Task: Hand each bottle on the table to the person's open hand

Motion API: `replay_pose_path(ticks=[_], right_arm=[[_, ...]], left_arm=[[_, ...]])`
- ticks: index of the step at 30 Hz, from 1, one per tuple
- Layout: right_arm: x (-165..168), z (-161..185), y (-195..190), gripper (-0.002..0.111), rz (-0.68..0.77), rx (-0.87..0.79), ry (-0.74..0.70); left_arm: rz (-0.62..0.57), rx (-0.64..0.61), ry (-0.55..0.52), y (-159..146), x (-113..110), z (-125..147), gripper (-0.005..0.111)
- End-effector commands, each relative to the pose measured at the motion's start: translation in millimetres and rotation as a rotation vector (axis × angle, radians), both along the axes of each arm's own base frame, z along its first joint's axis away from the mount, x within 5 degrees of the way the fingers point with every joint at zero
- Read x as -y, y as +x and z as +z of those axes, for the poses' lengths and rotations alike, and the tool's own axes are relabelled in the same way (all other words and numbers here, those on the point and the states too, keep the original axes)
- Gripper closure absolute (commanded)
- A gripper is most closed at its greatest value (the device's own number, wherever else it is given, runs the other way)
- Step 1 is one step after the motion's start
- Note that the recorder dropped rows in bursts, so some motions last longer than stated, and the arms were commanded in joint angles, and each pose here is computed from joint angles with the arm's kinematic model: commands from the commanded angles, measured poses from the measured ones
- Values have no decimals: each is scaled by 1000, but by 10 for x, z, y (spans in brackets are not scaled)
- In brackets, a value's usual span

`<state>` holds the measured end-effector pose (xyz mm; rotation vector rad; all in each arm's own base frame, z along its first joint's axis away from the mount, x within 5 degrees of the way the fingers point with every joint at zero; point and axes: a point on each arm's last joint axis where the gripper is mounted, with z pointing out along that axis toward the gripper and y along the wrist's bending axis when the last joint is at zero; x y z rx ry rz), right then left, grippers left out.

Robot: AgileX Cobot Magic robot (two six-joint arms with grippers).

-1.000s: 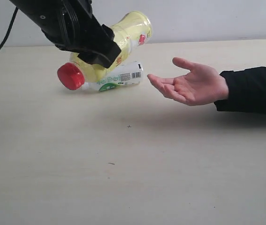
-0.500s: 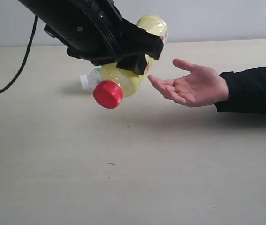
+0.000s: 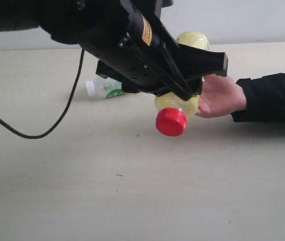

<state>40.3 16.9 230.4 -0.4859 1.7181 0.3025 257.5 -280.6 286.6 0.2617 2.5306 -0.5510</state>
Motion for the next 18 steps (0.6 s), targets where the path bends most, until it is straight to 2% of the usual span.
replay_pose_path(ticks=[1, 6, 18], right_arm=[[-2, -2, -1, 107, 4, 13, 0], [-2, -2, -1, 107, 4, 13, 0], [-2, -2, -1, 107, 4, 13, 0]], left_arm=[[30, 24, -63, 31, 126, -76, 107], [120, 62, -124, 77, 213, -124, 107], [329, 164, -109, 23, 453, -410, 107]])
